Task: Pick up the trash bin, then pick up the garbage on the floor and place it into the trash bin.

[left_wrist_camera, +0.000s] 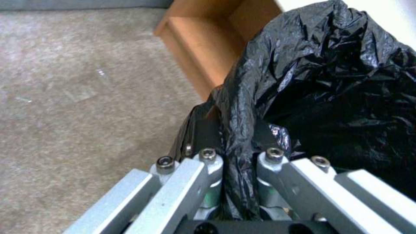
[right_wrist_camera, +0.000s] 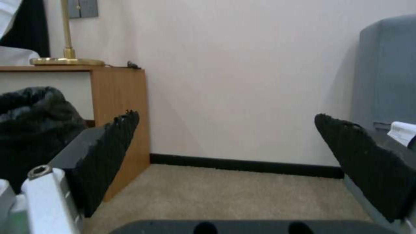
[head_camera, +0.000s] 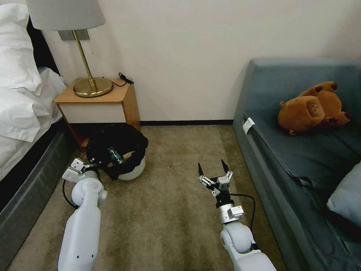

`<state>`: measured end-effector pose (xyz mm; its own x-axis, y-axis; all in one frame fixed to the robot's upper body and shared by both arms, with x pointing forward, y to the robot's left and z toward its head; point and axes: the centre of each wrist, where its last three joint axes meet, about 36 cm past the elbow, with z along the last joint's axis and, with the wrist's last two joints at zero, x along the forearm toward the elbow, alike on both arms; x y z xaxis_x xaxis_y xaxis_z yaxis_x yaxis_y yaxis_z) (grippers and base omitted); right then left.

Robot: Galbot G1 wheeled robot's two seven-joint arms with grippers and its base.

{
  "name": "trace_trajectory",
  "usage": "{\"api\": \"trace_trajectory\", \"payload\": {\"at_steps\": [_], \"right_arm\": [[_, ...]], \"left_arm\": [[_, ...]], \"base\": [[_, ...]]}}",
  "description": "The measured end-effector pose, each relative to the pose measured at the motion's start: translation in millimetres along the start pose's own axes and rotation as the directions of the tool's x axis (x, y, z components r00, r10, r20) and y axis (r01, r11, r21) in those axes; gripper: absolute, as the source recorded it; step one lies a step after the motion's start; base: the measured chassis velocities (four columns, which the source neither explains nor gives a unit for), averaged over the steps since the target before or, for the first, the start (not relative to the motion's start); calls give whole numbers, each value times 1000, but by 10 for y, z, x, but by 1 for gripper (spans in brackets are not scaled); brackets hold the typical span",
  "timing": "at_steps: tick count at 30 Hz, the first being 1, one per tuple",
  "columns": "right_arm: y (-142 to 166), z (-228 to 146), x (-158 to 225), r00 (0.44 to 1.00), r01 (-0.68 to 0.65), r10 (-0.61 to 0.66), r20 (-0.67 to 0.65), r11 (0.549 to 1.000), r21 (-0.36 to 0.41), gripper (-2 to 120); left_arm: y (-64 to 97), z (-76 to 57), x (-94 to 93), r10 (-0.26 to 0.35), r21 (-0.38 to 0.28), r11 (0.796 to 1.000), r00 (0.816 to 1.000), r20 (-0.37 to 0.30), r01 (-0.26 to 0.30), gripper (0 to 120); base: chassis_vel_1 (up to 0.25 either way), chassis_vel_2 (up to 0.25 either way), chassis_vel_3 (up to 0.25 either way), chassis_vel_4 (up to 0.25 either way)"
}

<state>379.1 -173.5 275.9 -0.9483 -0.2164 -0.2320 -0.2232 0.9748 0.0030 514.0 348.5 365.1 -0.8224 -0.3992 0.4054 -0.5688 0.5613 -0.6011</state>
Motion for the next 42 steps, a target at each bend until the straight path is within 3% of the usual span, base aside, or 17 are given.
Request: {"api": "trace_trajectory", "payload": {"at_steps": [2,9,19,29,34,36,42], "right_arm": [[6,25,28,1000,11,-11,2,1000,7,100],[22,39,50,1000,19,-19,5,1000,14,100],[7,80,97,999,31,-32,10,999,24,100],[3,85,61,999,52,-52,15,998,28,100],[-7,93,61,998,54,-55,14,998,29,100],[5,100,57,998,56,-57,28,998,22,100],[19,95,29,997,57,-58,51,998,15,100]], "left_arm": [[93,66,-108,-38,-2,999,999,-9,38,4],[165,130,-232,-73,6,997,997,-15,73,4],[195,162,-234,-61,7,998,998,-18,61,4],[230,170,-181,-54,-3,999,998,-13,54,39],[250,125,-168,-49,-1,999,999,0,49,55],[234,89,-149,-39,-3,999,999,12,39,67],[189,42,-92,-18,-10,1000,999,31,18,84]], "base": [[0,0,0,0],[0,0,0,0],[0,0,0,0],[0,0,0,0],[0,0,0,0],[0,0,0,0],[0,0,0,0]]}}
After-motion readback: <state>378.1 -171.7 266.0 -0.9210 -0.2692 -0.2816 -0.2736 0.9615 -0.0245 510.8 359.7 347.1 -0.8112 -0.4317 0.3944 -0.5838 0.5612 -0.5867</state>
